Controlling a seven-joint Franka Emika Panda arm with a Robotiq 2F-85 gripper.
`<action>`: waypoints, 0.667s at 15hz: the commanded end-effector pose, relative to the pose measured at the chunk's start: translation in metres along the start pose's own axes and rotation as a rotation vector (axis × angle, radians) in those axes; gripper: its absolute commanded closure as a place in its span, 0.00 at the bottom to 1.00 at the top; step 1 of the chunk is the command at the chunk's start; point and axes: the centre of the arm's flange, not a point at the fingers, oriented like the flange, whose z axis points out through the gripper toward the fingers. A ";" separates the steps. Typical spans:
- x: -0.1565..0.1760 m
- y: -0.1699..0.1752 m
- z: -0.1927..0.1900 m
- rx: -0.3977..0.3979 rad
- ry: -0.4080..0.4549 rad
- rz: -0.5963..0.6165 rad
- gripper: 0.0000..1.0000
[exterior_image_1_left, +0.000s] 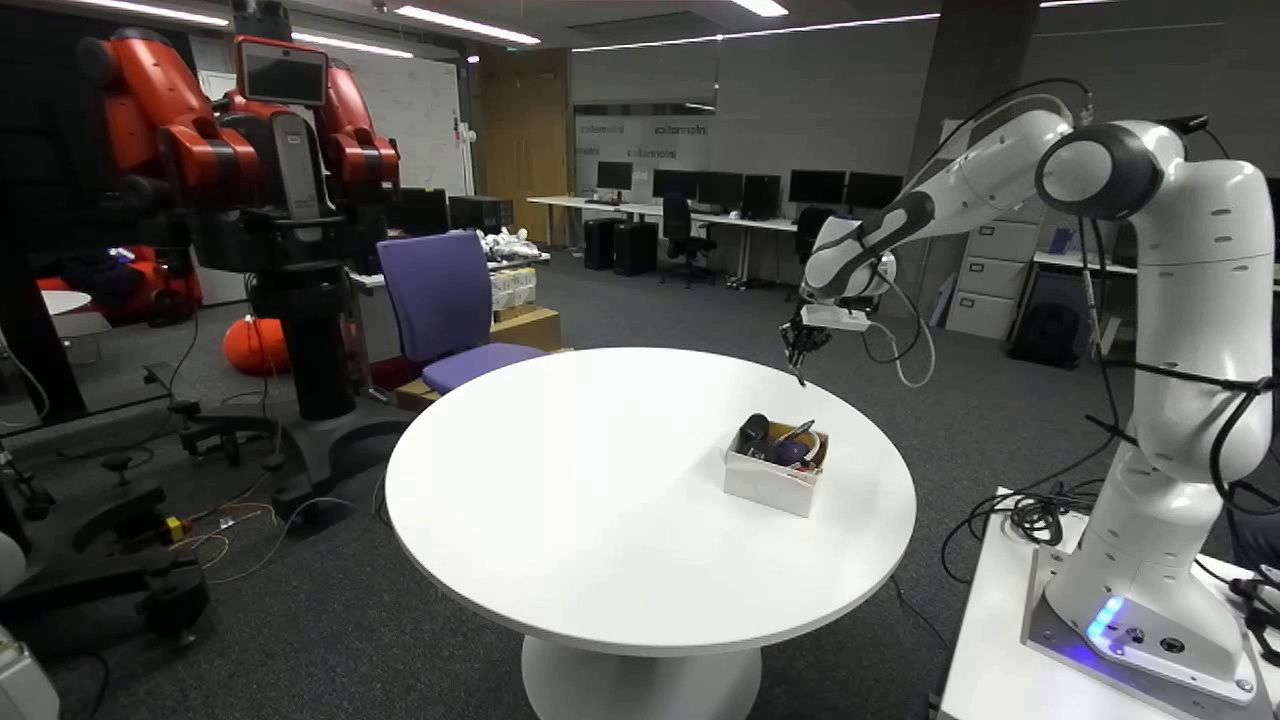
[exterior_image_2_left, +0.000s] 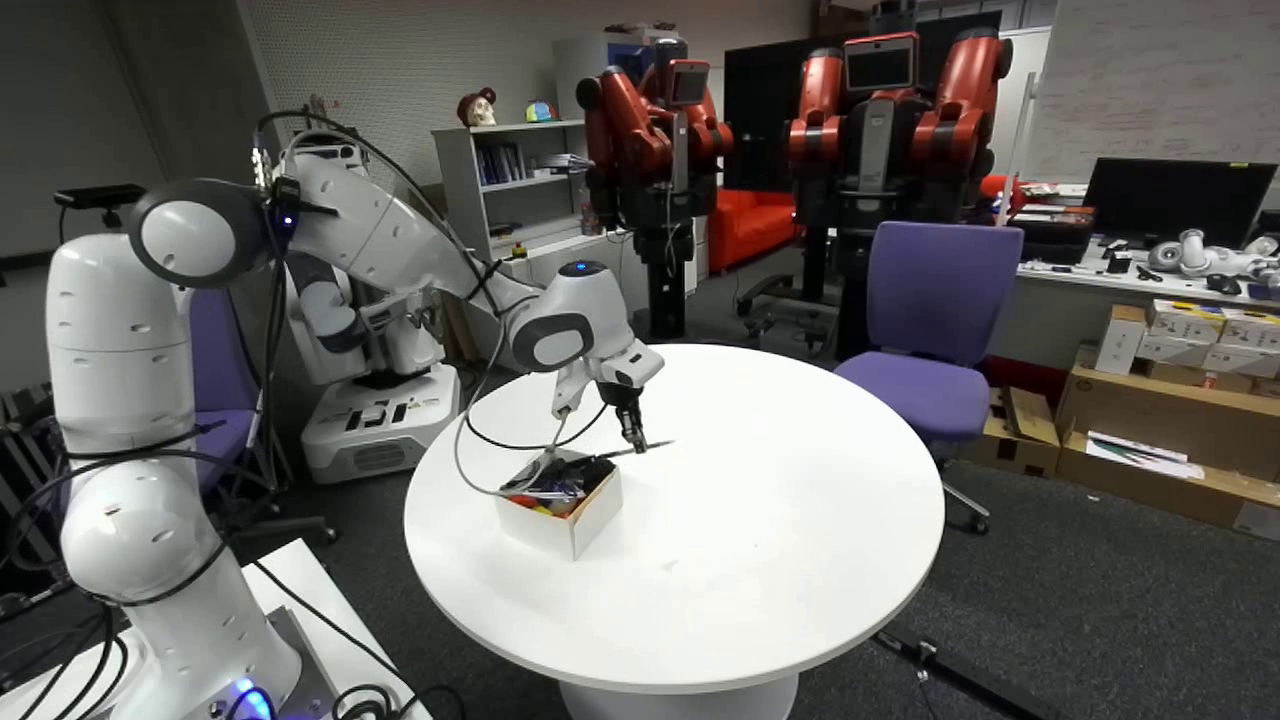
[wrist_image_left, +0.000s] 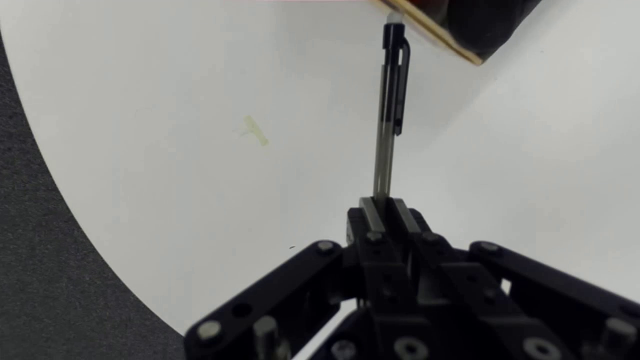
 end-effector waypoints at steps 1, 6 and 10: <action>-0.052 -0.020 -0.024 -0.011 -0.002 -0.066 0.98; -0.102 -0.064 -0.001 -0.069 -0.038 -0.130 0.98; -0.128 -0.085 0.011 -0.070 -0.097 -0.158 0.98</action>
